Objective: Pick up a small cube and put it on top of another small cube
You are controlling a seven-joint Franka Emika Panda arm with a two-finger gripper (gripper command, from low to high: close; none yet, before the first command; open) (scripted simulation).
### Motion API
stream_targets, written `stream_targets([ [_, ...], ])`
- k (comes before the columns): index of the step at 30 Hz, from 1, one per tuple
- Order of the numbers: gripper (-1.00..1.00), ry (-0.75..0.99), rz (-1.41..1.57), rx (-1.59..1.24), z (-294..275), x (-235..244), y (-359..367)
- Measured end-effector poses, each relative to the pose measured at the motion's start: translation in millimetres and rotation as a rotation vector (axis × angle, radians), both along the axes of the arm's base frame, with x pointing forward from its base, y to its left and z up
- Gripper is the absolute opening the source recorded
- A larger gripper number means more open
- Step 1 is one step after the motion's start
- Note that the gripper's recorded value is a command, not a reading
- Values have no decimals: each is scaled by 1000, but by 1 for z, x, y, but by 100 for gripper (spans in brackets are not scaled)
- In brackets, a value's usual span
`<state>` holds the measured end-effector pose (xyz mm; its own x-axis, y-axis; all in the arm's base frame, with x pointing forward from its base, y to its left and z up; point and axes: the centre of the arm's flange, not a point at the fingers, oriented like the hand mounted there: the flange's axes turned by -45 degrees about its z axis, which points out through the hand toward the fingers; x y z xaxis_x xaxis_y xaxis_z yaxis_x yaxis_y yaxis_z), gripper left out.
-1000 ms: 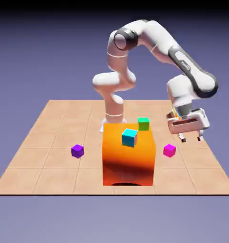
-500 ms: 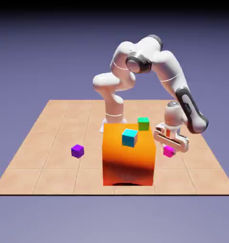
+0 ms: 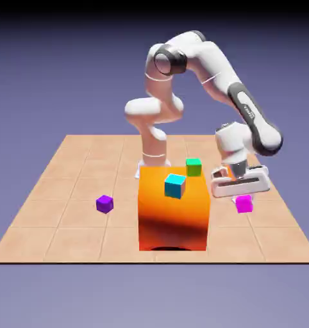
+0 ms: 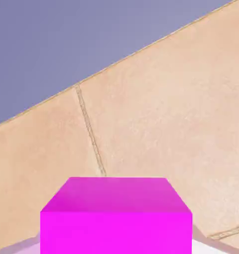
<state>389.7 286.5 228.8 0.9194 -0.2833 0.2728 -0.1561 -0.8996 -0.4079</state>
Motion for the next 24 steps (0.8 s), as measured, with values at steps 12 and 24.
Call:
stream_targets([
  [12, -100, -324, 556, -14, 76, 80, -14],
  [24, -100, -458, 1110, -184, 149, 108, -52],
])
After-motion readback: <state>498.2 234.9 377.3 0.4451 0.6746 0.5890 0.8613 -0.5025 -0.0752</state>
